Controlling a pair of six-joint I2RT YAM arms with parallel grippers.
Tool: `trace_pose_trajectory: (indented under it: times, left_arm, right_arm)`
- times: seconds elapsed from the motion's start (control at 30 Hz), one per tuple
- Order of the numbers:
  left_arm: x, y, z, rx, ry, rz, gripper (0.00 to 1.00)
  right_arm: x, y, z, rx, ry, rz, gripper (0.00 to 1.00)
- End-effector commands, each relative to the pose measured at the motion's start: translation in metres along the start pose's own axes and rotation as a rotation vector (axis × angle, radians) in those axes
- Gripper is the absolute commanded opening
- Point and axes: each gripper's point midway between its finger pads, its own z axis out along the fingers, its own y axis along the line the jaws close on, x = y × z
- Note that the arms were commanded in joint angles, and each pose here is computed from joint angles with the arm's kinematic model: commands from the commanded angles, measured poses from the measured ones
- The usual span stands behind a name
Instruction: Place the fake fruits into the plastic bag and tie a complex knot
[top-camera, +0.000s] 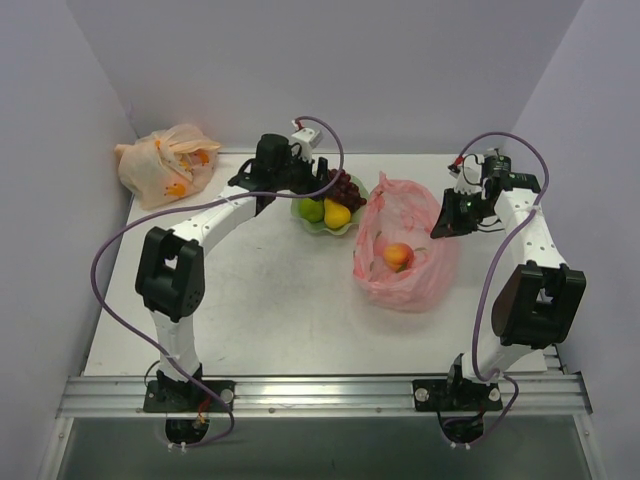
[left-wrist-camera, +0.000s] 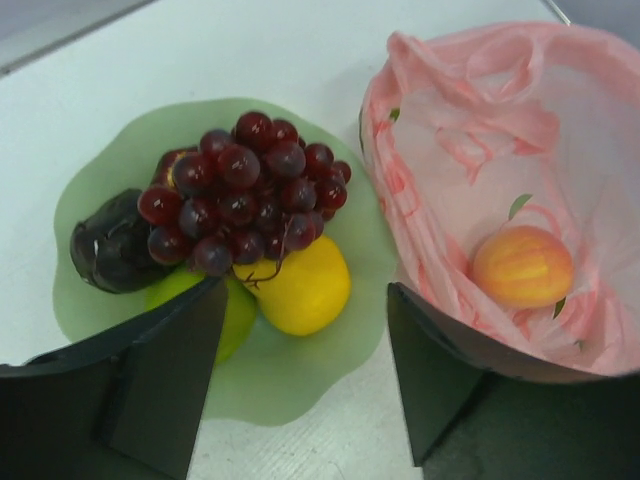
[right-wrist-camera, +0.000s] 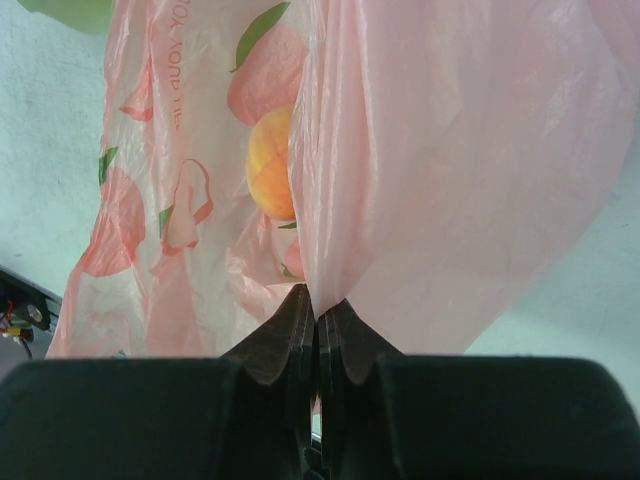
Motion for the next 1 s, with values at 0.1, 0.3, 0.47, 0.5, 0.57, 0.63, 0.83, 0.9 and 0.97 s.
trace_pose_trajectory:
  times: [0.1,0.3,0.47,0.5,0.57,0.63,0.83,0.9,0.97]
  left_arm:
    - [-0.030,0.005,-0.007,-0.044,-0.062,0.092,0.85]
    - [-0.027,0.031,0.021,-0.106,-0.033,0.144,0.95]
    - [-0.019,0.036,0.045,-0.060,-0.037,0.169,0.97]
    - [-0.020,0.036,0.047,-0.053,-0.046,0.167,0.98]
    - [-0.017,0.038,0.056,-0.045,-0.055,0.165,0.97]
    - [-0.013,0.038,0.065,-0.021,-0.049,0.163,0.98]
    - [0.013,0.031,0.076,0.049,0.013,0.116,0.97]
    - [0.021,0.030,0.077,0.061,0.030,0.113,0.97]
    - [0.031,0.031,0.078,0.066,0.050,0.112,0.97]
  right_arm:
    - [0.010,0.001,0.001,-0.009,0.039,0.006,0.00]
    - [0.010,0.002,0.001,-0.016,0.041,0.012,0.00]
    - [0.010,0.001,0.002,-0.013,0.042,0.012,0.00]
    - [0.011,0.002,0.002,-0.013,0.043,0.014,0.00]
    - [0.011,0.002,0.003,-0.016,0.047,0.015,0.00]
    - [0.012,0.001,0.004,-0.017,0.051,0.017,0.00]
    - [0.011,0.000,0.003,-0.012,0.049,0.014,0.00]
    - [0.011,0.000,0.003,-0.011,0.047,0.014,0.00]
    - [0.011,-0.001,0.004,-0.011,0.050,0.019,0.00]
